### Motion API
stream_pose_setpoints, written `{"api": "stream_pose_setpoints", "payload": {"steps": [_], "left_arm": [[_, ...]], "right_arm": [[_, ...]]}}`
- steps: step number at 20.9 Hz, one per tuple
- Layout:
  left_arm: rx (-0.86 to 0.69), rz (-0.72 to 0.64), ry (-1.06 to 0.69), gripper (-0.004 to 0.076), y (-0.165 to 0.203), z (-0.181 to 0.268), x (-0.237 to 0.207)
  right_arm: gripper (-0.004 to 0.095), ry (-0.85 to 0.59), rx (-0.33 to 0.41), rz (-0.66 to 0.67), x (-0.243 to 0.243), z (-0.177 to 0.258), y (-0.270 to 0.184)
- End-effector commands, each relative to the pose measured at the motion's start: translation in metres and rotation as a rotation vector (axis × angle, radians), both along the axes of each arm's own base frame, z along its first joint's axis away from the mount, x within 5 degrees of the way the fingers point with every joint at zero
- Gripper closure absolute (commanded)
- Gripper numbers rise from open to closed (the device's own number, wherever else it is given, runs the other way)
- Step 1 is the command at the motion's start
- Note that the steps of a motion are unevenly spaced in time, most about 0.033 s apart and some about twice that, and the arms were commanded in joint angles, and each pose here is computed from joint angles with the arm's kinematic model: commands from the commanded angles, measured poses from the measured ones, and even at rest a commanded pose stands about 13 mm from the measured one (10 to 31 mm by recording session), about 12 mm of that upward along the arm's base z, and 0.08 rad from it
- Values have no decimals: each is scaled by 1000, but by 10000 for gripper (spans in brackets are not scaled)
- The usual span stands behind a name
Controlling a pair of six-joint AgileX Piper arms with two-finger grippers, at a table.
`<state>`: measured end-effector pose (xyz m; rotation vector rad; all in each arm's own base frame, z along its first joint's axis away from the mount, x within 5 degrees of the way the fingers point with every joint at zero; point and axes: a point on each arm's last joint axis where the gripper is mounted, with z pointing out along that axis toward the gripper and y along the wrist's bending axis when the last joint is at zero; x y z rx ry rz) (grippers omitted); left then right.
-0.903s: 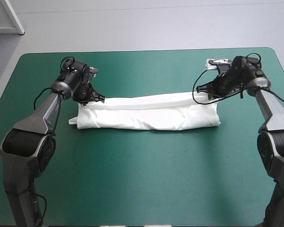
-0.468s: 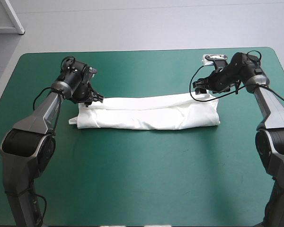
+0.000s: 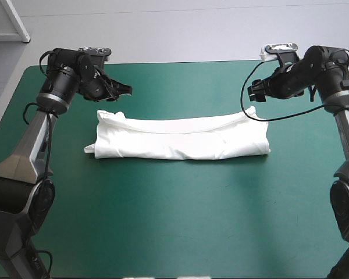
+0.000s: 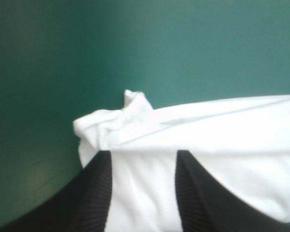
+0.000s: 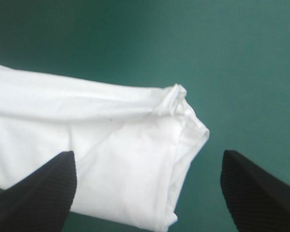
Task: Fold the cloth
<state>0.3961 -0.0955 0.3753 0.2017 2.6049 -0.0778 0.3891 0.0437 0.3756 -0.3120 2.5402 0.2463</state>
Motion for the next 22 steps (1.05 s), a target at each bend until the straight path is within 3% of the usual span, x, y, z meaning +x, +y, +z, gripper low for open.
{"api": "stream_pose_setpoints", "payload": {"steps": [1, 3, 8, 15, 22], "left_arm": [[-47, -99, -3, 622, -20, 15, -21], [-68, -135, -2, 732, -35, 7, -22], [-148, -243, 7, 732, -86, -36, -23], [-101, -302, 186, 732, -133, -126, -7], [-74, -343, 221, 732, -150, -139, -15]], "right_arm": [[169, -51, -57, -19, -20, 23, -8], [188, -36, -71, -34, -25, 18, -11], [194, 53, -31, -94, -36, -19, -29], [194, 126, 68, -117, -32, -59, -29], [194, 250, 203, -150, -7, -103, -20]]}}
